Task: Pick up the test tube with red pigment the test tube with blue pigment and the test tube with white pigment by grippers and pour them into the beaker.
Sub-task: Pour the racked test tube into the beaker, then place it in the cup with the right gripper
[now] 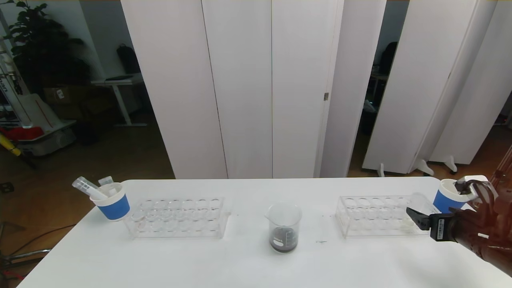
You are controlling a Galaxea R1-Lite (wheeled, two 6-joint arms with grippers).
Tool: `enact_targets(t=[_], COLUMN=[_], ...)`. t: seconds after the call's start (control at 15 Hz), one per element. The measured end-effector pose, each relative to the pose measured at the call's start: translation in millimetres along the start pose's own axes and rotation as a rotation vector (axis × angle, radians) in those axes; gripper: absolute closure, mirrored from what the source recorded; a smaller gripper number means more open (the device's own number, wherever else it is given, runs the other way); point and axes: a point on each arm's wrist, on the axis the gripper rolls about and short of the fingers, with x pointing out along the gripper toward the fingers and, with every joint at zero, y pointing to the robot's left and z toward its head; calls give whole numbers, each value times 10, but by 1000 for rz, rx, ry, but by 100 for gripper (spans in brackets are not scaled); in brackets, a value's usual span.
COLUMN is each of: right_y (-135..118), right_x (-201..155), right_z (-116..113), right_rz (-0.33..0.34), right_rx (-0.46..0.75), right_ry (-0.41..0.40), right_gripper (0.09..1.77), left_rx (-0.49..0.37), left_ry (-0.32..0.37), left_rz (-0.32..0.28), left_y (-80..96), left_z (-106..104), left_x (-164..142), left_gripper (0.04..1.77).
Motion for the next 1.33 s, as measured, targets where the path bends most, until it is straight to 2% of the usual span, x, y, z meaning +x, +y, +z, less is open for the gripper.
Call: enact_targets(t=[0.8, 1.07, 1.33], right_y=[64, 86, 103], right_x=[271, 318, 355], right_z=[27, 34, -18], right_rz=[19, 24, 28], right_rx=[-39, -40, -42], right_ry=[9, -36, -15], right_gripper=[11, 11, 11], left_rx=[0, 0, 0], left_ry=[0, 0, 0], left_rz=[0, 0, 0], left_y=[0, 0, 0], left_z=[0, 0, 0], left_x=[0, 0, 0], left_gripper=[6, 6, 6])
